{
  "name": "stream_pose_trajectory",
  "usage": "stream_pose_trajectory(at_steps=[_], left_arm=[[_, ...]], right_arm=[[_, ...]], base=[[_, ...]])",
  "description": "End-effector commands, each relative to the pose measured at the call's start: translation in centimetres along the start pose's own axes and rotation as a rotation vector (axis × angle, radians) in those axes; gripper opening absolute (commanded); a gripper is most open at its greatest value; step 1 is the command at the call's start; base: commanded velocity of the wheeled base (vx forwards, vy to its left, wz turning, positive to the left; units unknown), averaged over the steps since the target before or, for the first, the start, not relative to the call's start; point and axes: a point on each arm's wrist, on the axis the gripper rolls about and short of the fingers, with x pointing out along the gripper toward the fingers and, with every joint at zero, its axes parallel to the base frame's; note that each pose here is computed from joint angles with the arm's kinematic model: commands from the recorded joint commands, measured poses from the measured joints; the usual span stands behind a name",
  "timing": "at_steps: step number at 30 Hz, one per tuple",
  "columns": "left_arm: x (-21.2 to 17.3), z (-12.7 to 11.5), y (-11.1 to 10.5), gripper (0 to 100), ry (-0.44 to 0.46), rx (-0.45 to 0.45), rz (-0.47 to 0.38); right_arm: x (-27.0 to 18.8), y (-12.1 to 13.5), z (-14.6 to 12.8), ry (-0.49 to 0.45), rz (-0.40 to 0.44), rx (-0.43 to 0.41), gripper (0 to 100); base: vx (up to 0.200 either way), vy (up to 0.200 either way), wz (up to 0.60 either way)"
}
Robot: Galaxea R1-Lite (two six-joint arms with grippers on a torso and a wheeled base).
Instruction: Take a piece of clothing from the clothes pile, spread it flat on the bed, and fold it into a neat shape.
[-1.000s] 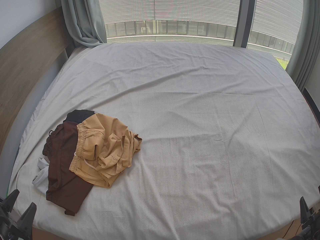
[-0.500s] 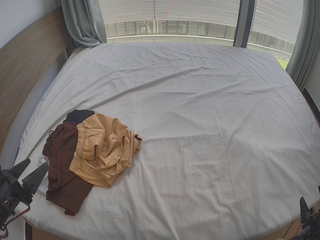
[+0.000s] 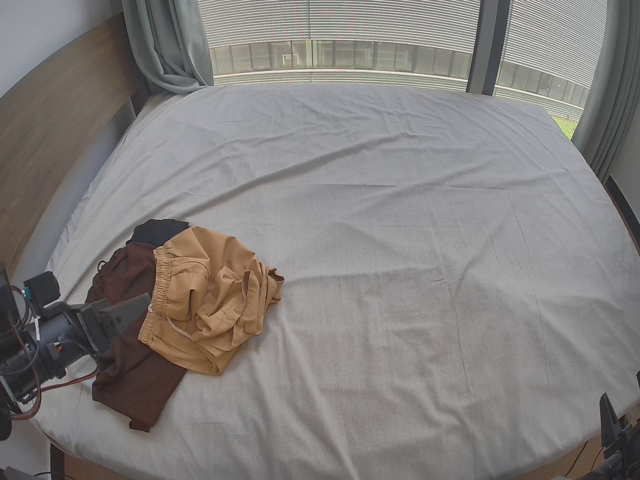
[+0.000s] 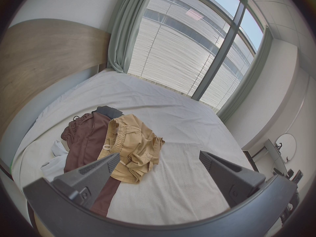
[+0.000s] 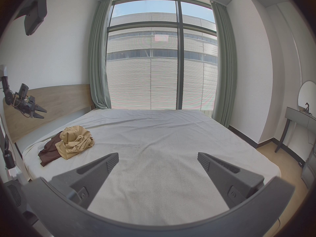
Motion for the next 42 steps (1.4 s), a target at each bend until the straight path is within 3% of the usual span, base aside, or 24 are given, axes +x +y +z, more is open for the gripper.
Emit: stream_pose_trajectory(at_steps=[1, 11, 19, 23, 32, 42], left_arm=[[3.3, 0.0, 2.2, 100, 0.056, -0.04, 0.029], [9.2, 0.5, 4.1, 100, 0.004, -0.025, -0.034], [10.9, 0.0, 4.8, 100, -0.026, -0.021, -0.052], [11.4, 0.7, 5.8, 100, -0.086, -0.026, -0.071], [12.1, 0.3, 8.1, 100, -0.03, -0.055, -0.195], [13.6, 1.3, 9.9, 100, -0.057, -0.134, -0.184]], right_arm=[[0.0, 0.0, -0.4, -0.002, 0.0, 0.0, 100], [0.0, 0.0, -0.4, -0.002, 0.0, 0.0, 100], [0.0, 0.0, -0.4, 0.0, -0.003, 0.001, 100], [0.0, 0.0, -0.4, 0.0, -0.003, 0.004, 100], [0.0, 0.0, -0.4, 0.0, -0.003, 0.004, 100], [0.0, 0.0, -0.4, 0.0, -0.003, 0.004, 100]], base=[[0.0, 0.0, 0.0], [0.0, 0.0, 0.0], [0.0, 0.0, 0.0], [0.0, 0.0, 0.0], [0.0, 0.0, 0.0], [0.0, 0.0, 0.0]])
